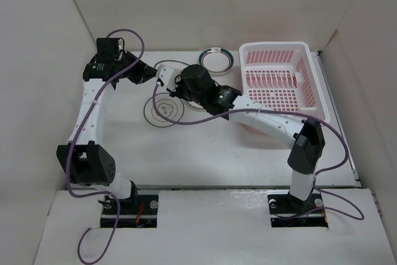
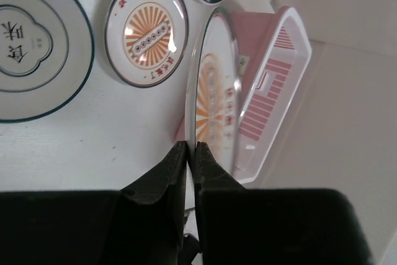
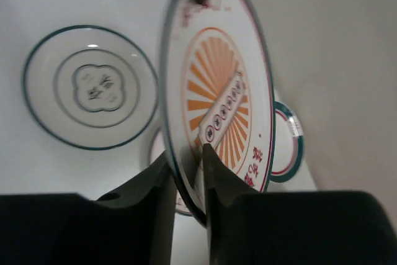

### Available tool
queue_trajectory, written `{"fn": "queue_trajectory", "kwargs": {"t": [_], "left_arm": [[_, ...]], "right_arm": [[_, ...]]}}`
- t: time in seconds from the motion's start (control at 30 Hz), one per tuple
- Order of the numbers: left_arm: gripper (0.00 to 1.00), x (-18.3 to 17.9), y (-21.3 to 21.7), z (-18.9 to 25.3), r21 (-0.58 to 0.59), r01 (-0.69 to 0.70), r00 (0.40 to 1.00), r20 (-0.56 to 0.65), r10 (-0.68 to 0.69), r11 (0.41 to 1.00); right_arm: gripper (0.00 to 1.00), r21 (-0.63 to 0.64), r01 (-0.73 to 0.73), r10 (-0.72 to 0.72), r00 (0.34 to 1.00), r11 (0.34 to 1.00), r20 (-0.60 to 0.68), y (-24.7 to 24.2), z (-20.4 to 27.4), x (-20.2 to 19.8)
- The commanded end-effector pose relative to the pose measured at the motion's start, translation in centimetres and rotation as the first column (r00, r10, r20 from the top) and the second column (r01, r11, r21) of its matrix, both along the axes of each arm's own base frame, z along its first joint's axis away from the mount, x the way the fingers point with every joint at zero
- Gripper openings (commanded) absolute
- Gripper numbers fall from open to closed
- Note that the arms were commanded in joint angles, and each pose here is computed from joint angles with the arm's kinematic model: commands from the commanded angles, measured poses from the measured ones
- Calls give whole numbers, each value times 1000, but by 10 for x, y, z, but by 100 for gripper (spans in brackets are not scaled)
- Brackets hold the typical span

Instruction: Load the plates into the dish rack

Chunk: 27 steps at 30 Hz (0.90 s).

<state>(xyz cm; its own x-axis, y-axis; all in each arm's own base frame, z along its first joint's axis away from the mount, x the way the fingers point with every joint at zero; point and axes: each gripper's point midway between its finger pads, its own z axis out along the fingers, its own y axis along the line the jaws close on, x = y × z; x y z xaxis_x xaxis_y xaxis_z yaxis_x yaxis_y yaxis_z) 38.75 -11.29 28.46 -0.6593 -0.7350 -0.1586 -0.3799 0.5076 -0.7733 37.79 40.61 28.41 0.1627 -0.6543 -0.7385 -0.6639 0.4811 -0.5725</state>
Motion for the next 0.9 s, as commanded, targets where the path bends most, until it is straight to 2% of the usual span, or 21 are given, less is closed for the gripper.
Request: {"fn": "queue_trajectory", "kwargs": {"t": [0.0, 0.03, 0.07, 0.2, 0.27, 0.3, 0.33, 0.4, 0.43, 0.53, 0.6, 0.63, 0.73, 0.77, 0.83, 0.87], "left_arm": [[0, -16, -7, 35, -18, 42, 994, 101, -40, 999], [0, -15, -7, 37, -18, 42, 993, 110, -40, 999], [0, -13, -3, 37, -18, 31, 993, 110, -29, 999], [0, -5, 4, 47, -10, 18, 986, 165, -16, 1000], [0, 2, -1, 60, -20, 61, 968, 247, -54, 998], [4, 2, -3, 67, -37, 88, 958, 278, -75, 995], [16, 10, -6, 79, -37, 112, 930, 356, -92, 993], [44, 13, -11, 92, -65, 139, 907, 409, -100, 988], [78, 15, -12, 100, -62, 153, 889, 446, -110, 986], [100, 19, -11, 124, -49, 142, 841, 533, -95, 989], [100, 23, -1, 130, 11, 85, 822, 565, -76, 996], [100, 22, 3, 135, 39, 64, 812, 578, -75, 997], [100, 27, 21, 108, 160, -20, 844, 532, -69, 987], [100, 30, 25, 98, 194, -46, 857, 513, -61, 980], [100, 28, 32, 69, 249, -56, 882, 466, -69, 967], [100, 25, 32, 61, 257, -49, 888, 453, -75, 965]], "right_arm": [[20, 71, 33, -34, 999, 997, 22, 4, 11, 4], [9, 71, 33, -34, 999, 997, 22, 4, 11, 4], [2, 86, 26, -28, 999, 996, 21, 7, 16, -1], [0, 68, 31, -32, 999, 997, 15, 7, 8, -5], [0, 74, 25, -25, 1000, 997, 11, 10, 8, -14], [0, 85, 24, -25, 1000, 996, 17, 8, 15, -15], [0, 103, 14, -16, 1000, 995, 19, 10, 20, -22], [0, 135, 7, -11, 1000, 991, 26, 9, 32, -29], [0, 145, 13, -15, 1000, 989, 14, 7, 30, -31], [0, 220, 86, -94, 995, 972, 23, -11, 54, -32], [0, 281, 158, -169, 985, 947, 15, -36, 72, -18], [0, 357, 190, -200, 980, 915, -11, -51, 90, -19], [0, 492, 257, -256, 964, 832, -70, -102, 121, 1], [0, 571, 273, -261, 960, 774, -106, -121, 141, -2], [0, 617, 321, -280, 945, 718, -166, -160, 146, 14], [0, 613, 343, -290, 938, 712, -188, -172, 141, 21]]}}
